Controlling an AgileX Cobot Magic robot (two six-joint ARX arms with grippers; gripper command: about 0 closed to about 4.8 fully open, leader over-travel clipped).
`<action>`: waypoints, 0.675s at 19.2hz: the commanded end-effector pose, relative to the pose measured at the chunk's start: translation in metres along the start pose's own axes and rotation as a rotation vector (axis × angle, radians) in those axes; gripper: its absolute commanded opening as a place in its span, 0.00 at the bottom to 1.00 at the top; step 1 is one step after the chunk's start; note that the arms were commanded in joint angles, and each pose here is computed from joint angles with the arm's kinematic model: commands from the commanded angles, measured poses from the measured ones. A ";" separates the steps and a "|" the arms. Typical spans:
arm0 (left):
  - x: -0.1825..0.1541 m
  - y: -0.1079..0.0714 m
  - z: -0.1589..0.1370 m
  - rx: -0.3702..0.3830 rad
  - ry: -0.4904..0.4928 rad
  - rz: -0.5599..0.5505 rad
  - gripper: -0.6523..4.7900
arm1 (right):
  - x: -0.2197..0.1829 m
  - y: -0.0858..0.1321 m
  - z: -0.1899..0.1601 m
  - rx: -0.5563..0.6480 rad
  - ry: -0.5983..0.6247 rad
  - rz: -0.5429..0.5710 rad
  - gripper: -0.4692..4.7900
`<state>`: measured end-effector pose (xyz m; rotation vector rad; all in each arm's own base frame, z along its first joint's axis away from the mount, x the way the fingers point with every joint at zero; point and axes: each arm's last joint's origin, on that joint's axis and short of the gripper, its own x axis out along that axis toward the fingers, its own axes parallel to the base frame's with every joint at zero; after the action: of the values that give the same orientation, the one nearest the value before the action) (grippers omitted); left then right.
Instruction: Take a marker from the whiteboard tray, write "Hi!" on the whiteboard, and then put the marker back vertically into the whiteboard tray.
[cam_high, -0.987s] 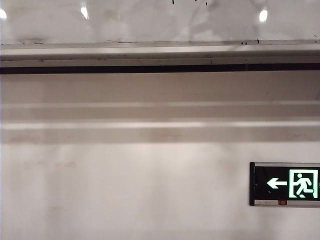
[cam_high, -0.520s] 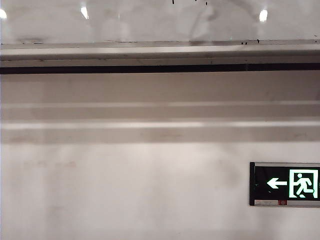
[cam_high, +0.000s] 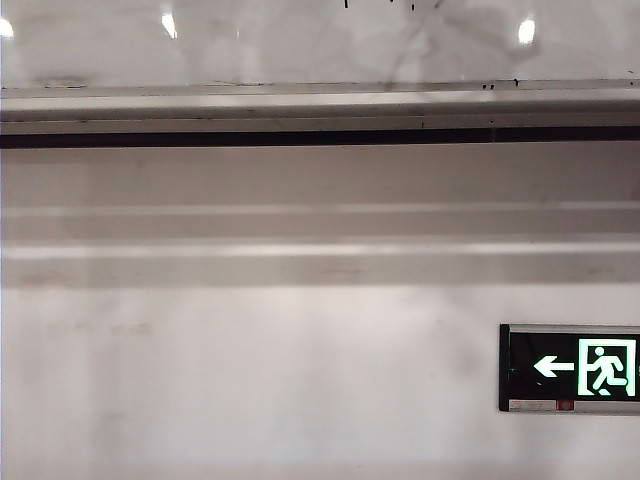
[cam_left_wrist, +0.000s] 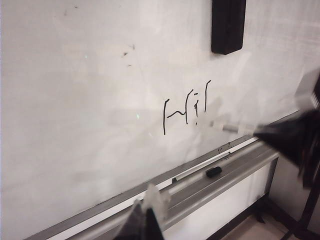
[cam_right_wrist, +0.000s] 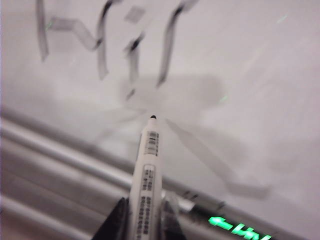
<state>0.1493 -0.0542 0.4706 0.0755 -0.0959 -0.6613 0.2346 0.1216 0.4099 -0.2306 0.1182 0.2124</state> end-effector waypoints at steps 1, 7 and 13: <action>-0.002 0.000 0.004 0.010 -0.026 -0.002 0.11 | 0.001 0.000 0.002 0.036 -0.056 -0.003 0.08; -0.002 0.000 0.004 0.011 -0.026 -0.002 0.11 | 0.006 -0.002 0.000 0.048 -0.094 -0.032 0.08; -0.002 0.000 0.004 0.011 -0.026 -0.002 0.11 | 0.015 0.000 -0.003 0.047 -0.092 -0.033 0.08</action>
<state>0.1493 -0.0543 0.4706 0.0755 -0.0960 -0.6617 0.2478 0.1243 0.4017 -0.1881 0.0556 0.1913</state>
